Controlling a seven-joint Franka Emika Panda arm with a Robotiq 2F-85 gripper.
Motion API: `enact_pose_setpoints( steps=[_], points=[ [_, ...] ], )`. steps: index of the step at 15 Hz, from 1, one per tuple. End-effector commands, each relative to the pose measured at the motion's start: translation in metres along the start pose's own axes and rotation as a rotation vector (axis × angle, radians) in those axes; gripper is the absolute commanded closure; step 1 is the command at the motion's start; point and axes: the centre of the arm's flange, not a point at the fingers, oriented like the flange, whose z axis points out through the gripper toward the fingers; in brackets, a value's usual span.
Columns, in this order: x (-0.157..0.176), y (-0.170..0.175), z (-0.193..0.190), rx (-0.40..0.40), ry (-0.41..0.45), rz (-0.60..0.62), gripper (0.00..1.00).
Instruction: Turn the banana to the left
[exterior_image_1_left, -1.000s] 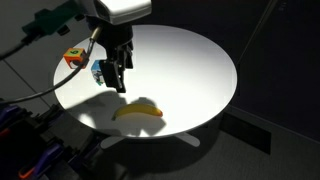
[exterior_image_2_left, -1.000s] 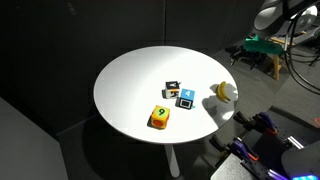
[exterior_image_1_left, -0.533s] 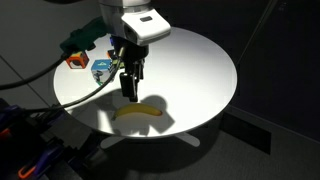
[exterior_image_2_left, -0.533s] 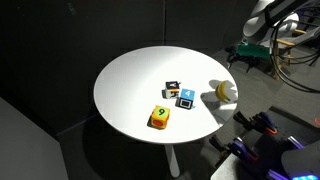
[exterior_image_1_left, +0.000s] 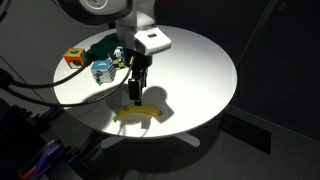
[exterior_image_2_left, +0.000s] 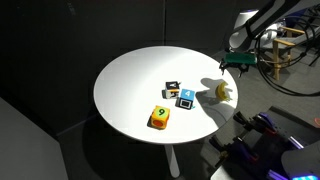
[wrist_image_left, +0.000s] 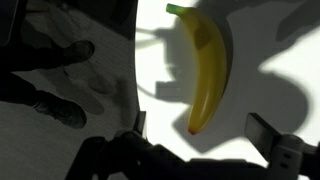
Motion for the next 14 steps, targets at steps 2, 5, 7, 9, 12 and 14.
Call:
enact_pose_setpoints(
  steps=[2,5,7,9,12,14],
  points=[
    [-0.007,-0.009,0.013,-0.031,0.014,0.007,0.00],
    [-0.008,-0.010,0.022,-0.017,0.001,-0.007,0.00],
    [-0.008,-0.010,0.026,-0.007,0.007,-0.014,0.00],
    [-0.009,-0.010,0.026,-0.023,0.003,-0.013,0.00],
    [-0.009,-0.011,0.029,-0.021,0.008,-0.014,0.00],
    [-0.009,-0.011,0.029,-0.022,0.007,-0.014,0.00]
  ],
)
